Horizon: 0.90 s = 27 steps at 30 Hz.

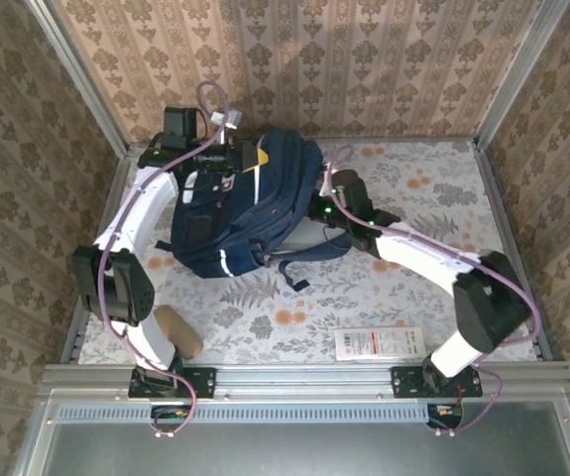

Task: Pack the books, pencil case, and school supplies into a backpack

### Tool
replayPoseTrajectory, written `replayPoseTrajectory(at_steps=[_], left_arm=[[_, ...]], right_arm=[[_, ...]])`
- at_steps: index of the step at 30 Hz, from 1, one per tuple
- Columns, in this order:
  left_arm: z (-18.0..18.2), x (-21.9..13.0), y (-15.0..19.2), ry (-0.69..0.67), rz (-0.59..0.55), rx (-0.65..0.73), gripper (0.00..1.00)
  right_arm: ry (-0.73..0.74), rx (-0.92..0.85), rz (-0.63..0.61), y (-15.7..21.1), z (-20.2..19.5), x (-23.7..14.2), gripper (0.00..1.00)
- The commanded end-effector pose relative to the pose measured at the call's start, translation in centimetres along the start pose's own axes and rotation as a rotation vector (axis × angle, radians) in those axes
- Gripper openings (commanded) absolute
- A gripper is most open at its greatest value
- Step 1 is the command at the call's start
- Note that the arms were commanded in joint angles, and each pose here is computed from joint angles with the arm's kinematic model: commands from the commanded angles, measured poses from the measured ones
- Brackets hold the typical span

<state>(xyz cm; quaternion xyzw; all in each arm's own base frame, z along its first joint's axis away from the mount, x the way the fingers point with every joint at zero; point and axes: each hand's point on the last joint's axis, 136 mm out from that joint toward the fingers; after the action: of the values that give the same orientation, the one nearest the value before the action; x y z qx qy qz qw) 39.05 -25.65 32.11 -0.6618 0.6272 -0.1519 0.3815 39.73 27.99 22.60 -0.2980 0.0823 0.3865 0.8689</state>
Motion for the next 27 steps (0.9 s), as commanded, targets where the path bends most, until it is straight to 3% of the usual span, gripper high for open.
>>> replayPoseTrajectory(at_steps=[1, 3, 5, 8, 10, 12, 15, 21, 27], left_arm=[[2.3, 0.0, -2.0, -0.09, -0.055, 0.075, 0.0], [3.3, 0.9, -1.5, -0.098, -0.037, 0.055, 0.0], [3.8, 2.3, -0.7, -0.09, -0.004, 0.042, 0.11], [4.2, 4.2, 0.7, -0.11, 0.046, 0.043, 0.36], [4.2, 5.0, 1.6, -0.116, 0.069, 0.03, 0.45], [4.4, 5.3, 2.6, -0.144, 0.087, 0.006, 0.49], [4.1, 4.7, 3.7, -0.218, 0.094, 0.001, 0.53], [2.0, 3.2, 5.5, -0.306, 0.082, 0.056, 0.57], [0.5, 3.2, 6.0, -0.328, 0.112, 0.133, 0.58]], right_arm=[[0.133, -0.023, -0.047, -0.7, -3.6, -2.6, 0.85], [0.184, -0.018, -0.062, -0.8, -4.8, -4.3, 0.8], [0.229, -0.052, -0.055, -0.5, -5.5, -6.3, 0.68], [0.308, -0.09, -0.021, 1.1, -7.4, -9.1, 0.37], [0.349, -0.11, 0.01, 2.5, -8.8, -11.1, 0.16], [0.39, -0.12, 0.058, 4.2, -10.0, -12.9, 0.03], [0.438, -0.136, 0.161, 7.5, -11.4, -15.2, 0.0], [0.765, -0.177, 0.377, 12.7, -16.3, -20.7, 0.0], [1.006, -0.228, 0.383, 13.5, -17.7, -24.8, 0.0]])
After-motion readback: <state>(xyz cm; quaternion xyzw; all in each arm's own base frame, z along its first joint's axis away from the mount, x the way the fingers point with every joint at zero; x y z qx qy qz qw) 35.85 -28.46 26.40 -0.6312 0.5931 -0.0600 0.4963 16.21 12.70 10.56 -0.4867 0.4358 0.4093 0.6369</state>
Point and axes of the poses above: each hand's point on the last joint's axis, 136 mm out from that joint toward the fingers, its own x axis out along the fingers, its own z axis along the line the jaws close on, y = z × x, and after that the axes turned 13 degrees about x, right-handed
